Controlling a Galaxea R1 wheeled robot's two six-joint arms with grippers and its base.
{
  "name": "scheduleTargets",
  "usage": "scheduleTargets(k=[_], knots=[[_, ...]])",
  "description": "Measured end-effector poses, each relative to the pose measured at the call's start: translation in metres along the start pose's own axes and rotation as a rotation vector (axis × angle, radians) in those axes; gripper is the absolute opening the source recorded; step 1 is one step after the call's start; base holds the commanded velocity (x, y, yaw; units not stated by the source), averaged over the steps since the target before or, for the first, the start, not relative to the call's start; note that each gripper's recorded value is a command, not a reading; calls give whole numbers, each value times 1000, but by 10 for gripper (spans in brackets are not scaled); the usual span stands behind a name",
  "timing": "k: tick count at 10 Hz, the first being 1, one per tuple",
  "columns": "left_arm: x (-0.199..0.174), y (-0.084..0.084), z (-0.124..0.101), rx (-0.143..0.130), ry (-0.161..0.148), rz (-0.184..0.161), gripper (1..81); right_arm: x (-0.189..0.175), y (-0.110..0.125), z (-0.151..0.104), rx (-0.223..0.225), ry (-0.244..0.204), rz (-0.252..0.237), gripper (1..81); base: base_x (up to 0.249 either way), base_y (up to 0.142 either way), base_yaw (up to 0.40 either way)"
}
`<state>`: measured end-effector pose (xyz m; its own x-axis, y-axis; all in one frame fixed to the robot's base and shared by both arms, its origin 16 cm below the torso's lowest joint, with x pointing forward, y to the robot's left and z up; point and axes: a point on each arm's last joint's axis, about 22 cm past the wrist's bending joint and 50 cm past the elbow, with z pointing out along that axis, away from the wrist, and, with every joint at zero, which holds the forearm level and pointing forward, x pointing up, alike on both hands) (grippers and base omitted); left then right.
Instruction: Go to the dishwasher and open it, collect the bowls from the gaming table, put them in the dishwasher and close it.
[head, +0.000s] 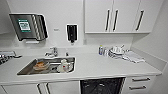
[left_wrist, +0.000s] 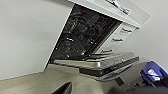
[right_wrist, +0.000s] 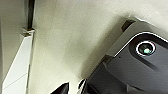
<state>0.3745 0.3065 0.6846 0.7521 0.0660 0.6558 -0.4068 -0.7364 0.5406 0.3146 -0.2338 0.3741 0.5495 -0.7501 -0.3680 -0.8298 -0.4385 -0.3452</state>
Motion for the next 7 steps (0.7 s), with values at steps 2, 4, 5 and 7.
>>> scheduleTargets(k=[2, 4, 5, 7], knots=[[-6, 0, 8, -7, -15, -3, 811, 7, 0, -1, -2, 15, -49, 811, 0, 0, 0], [-35, -25, 9, 41, -62, -17, 811, 17, 9, -3, -23, 36, -188, 811, 0, 0, 0], [-55, -39, 11, 66, -93, -27, 811, 21, 19, -4, -41, 46, -276, 811, 0, 0, 0], [-94, -61, 16, 108, -143, -47, 811, 24, 46, -2, -85, 54, -381, 811, 0, 0, 0]])
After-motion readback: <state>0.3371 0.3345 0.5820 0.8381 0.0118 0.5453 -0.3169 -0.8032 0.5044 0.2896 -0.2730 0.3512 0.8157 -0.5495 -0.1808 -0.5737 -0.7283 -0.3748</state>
